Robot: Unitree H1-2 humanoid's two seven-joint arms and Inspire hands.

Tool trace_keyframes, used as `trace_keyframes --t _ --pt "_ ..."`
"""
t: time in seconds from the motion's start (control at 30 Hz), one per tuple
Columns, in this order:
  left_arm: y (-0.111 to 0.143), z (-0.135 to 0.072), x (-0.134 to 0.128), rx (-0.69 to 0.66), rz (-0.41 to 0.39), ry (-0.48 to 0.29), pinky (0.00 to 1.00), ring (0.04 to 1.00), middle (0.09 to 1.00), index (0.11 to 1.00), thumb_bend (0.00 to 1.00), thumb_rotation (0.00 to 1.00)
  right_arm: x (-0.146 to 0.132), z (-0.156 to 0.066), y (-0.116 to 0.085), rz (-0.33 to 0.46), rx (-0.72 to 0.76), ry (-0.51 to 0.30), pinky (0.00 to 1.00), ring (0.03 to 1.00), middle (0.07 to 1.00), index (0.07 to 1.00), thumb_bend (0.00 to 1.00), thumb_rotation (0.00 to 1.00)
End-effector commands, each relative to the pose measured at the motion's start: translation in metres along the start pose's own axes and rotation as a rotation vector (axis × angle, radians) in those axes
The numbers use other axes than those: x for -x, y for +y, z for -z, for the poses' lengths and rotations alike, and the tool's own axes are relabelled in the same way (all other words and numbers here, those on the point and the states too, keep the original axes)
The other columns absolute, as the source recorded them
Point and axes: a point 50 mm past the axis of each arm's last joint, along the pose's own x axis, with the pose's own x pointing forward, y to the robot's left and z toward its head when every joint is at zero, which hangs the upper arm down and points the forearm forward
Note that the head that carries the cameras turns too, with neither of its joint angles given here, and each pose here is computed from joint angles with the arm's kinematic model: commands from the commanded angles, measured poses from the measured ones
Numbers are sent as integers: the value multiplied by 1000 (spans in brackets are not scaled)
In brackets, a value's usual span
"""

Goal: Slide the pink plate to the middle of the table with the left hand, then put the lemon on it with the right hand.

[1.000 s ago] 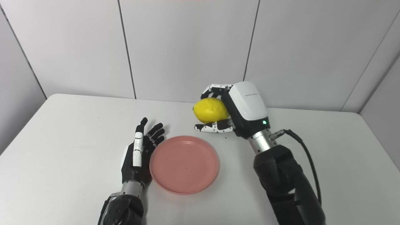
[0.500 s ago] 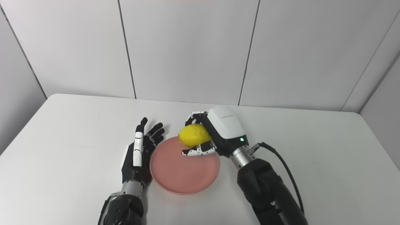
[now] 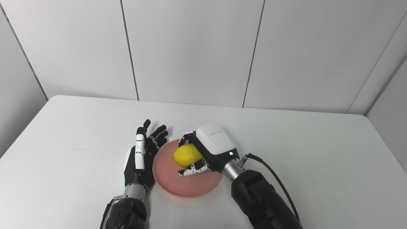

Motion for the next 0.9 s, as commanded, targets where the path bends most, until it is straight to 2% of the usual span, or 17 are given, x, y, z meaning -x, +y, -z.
trace_keyframes --t 0.0,0.33,0.57,0.77,0.87 --pt "-16 16 5 56 -30 82 876 825 809 958 594 955 -13 -7 -18 60 30 -70 198 268 362 484 507 155" --pt "-18 17 3 40 -33 88 867 824 810 959 587 964 -14 -3 -9 29 49 -75 192 259 356 485 510 153" --pt "-21 18 3 28 -22 85 874 833 811 954 577 991 -15 -4 -10 1 77 -76 218 289 384 487 508 158" --pt "-23 18 3 45 -27 83 873 827 811 952 570 1000 -16 -2 -10 11 81 -78 202 272 373 487 509 159" --pt "-22 18 2 52 -24 80 861 825 815 959 563 1000 -16 -1 -10 23 84 -71 214 292 402 489 508 165"
